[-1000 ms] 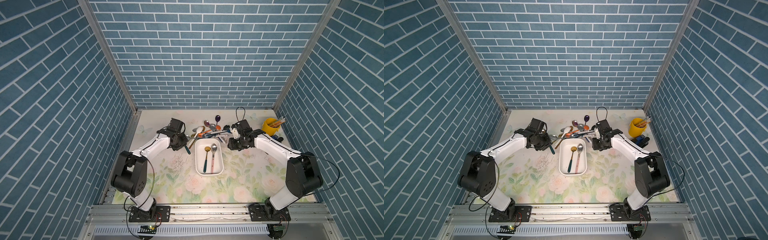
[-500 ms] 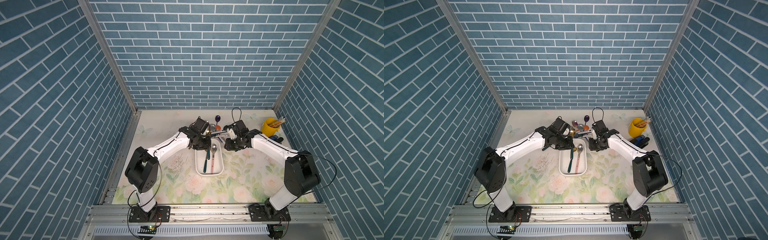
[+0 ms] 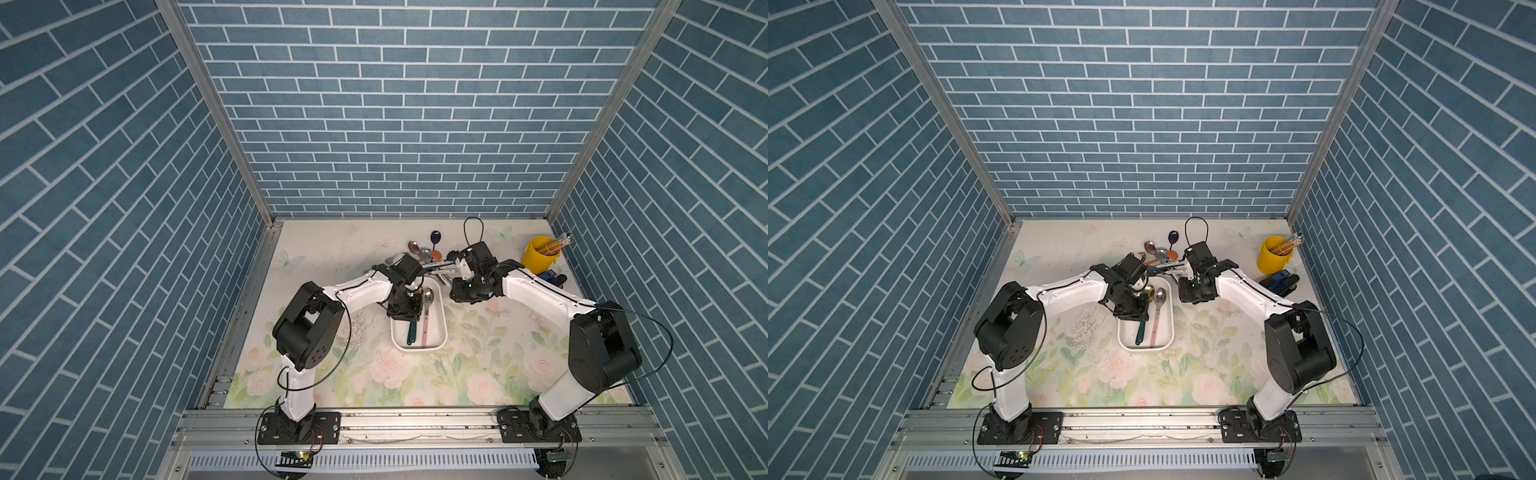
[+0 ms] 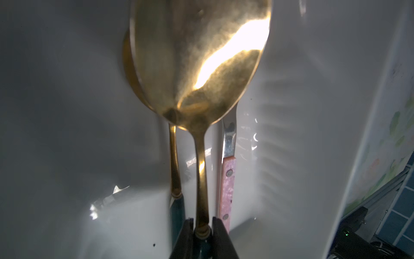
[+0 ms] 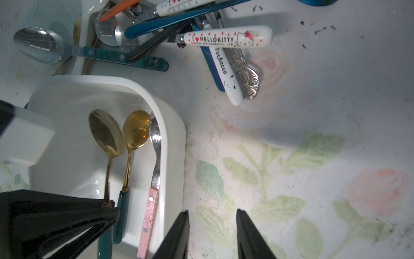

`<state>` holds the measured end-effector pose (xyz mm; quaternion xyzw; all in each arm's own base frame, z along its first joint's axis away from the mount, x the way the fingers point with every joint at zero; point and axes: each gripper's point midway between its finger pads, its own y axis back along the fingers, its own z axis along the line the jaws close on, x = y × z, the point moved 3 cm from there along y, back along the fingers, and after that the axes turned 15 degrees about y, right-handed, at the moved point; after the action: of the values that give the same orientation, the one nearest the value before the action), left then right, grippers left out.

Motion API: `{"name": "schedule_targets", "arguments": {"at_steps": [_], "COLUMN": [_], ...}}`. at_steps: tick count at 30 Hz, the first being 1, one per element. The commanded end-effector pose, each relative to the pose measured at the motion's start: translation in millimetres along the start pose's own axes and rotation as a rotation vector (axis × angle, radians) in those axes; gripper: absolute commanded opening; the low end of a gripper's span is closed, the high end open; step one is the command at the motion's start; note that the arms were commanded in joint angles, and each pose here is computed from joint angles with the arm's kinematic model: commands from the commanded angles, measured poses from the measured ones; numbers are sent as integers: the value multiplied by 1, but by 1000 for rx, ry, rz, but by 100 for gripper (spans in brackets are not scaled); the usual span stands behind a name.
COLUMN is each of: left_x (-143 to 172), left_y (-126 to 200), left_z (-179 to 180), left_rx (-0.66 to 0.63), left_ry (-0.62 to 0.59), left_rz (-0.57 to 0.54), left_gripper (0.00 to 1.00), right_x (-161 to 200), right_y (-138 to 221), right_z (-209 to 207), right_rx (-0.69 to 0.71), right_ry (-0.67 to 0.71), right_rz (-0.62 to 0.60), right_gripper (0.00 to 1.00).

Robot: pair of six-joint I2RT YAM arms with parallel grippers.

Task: Put the spoon into the storage box
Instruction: Place the spoon in the storage box, then adjust the storage box at the center of the board.

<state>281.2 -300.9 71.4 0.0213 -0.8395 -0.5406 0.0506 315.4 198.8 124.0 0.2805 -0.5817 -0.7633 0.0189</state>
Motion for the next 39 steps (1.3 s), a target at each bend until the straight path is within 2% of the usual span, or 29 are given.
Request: {"name": "schedule_targets", "arguments": {"at_steps": [1,6,11,17,24,32,39], "left_x": [8,7,4,-9,-28,-72,-96], "left_y": [-11,-15,-8,33,88,141,153], "left_z": [3,3,-4,-32,-51,-25,16], "left_rx": [-3,-7,12,81,112,-13,-163], "left_ry": [8,17,12,-45,-111,-142,-159], "left_rz": [45,53,34,-75,-228,-430,-496], "left_gripper": [14,18,33,48,54,72,84], "right_x": [6,8,1,-12,-29,-39,-40], "right_y": [0,-5,-10,-14,-18,-41,-58], "right_z": [-1,-1,6,19,25,20,25], "right_rx": [13,11,12,-6,-18,24,-2], "right_ry": [-14,-12,16,57,85,79,108], "right_rz": [15,21,16,-13,-42,43,64], "right_gripper": [39,38,39,39,40,39,37]}}
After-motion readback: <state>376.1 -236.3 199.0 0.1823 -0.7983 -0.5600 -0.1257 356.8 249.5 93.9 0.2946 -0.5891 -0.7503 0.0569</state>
